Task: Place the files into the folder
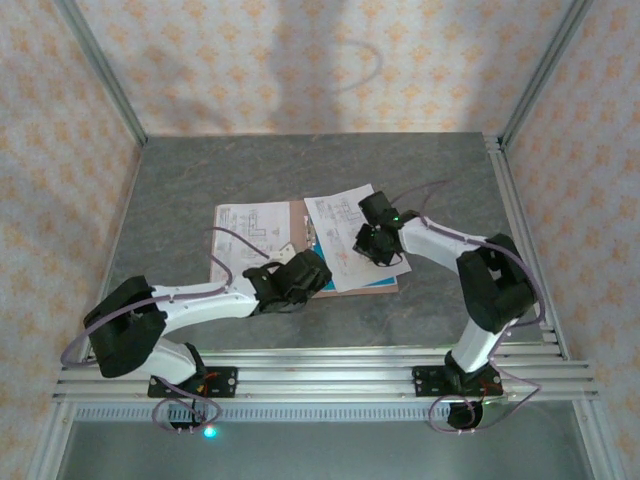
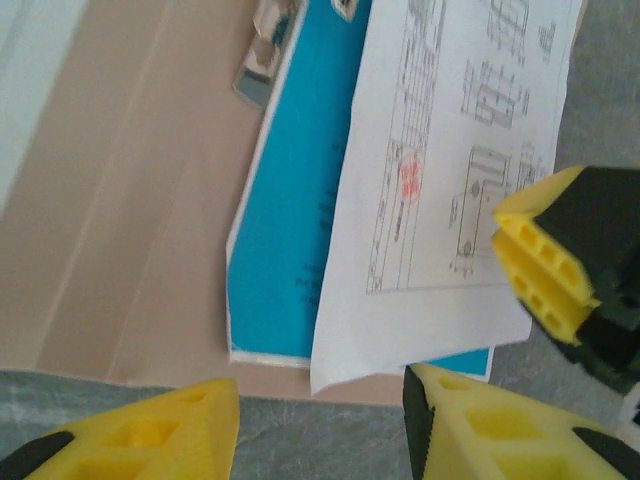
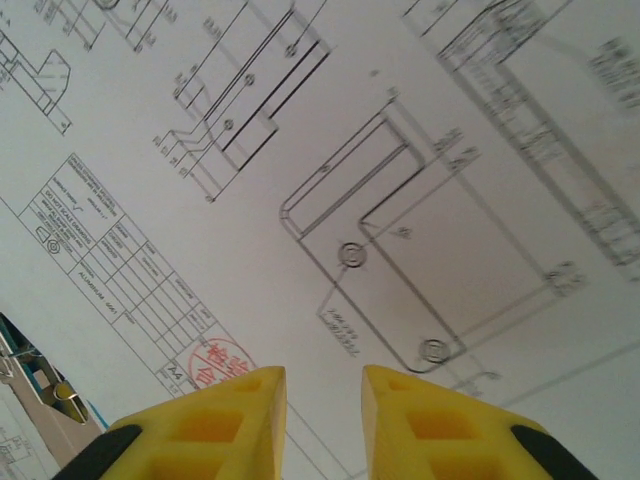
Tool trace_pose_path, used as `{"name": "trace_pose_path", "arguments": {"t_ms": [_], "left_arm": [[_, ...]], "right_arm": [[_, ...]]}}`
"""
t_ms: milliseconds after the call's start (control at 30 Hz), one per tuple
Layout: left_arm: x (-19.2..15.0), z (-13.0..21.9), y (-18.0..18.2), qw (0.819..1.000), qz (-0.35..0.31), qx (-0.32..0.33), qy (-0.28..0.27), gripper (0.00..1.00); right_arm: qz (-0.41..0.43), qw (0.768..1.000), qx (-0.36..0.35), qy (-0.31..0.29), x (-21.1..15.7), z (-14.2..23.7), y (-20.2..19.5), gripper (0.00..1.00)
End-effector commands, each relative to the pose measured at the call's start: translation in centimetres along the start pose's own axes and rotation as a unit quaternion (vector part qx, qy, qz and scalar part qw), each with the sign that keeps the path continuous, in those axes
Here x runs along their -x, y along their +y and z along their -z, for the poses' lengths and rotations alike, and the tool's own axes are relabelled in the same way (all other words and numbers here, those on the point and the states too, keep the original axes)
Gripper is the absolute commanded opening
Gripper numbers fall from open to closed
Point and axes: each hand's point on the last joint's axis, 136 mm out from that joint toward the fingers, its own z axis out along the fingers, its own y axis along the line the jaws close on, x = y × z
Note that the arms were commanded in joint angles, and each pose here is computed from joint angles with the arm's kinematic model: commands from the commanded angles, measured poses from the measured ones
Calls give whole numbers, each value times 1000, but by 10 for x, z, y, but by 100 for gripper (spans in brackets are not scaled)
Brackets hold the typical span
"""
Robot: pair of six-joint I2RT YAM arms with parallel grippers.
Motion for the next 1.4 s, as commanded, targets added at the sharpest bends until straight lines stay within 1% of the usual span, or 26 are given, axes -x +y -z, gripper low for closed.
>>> {"name": "trace_pose_path", "arguments": {"t_ms": [0,67,100,133,233,400,600,667,867,1000,1133,1300,1367], "left_arm": [[22,-2,30,999,5,47,-22,38],[29,-7,41,998,11,59,-19,23],[31,-9,44,998,11,65,-18,19],[33,-11,50,997,12,71,-19,16],[33,-17,60,997,20,76,-17,11],[30,-25,68,996,20,81,-11,9],[29,-26,70,996,20,81,-13,8],[29,-25,70,996,19,81,-12,8],[30,-26,65,997,15,78,-12,8],[31,-27,63,997,12,79,-13,8],[29,-30,61,997,12,75,-10,7],[29,-32,59,997,10,75,-8,7],[29,-31,58,997,9,74,-8,6]], "right_arm": [[-18,1000,11,-2,2,-9,13,26],[-25,1000,11,1,1,-15,14,26],[-27,1000,11,1,0,-17,15,26],[-29,1000,7,3,-1,-19,14,26],[-35,999,-5,5,-4,-25,11,26],[-47,999,-21,6,-11,-34,6,26],[-75,995,-59,-12,-11,-35,-13,26],[-83,995,-59,-15,-12,-36,-17,26],[-74,996,-48,-10,-19,-34,-5,26],[-68,996,-52,-11,-26,-31,-2,27],[-77,994,-71,-17,-29,-30,-11,27],[-84,994,-74,-17,-30,-32,-14,27],[-85,992,-89,-21,-31,-30,-18,26]]}}
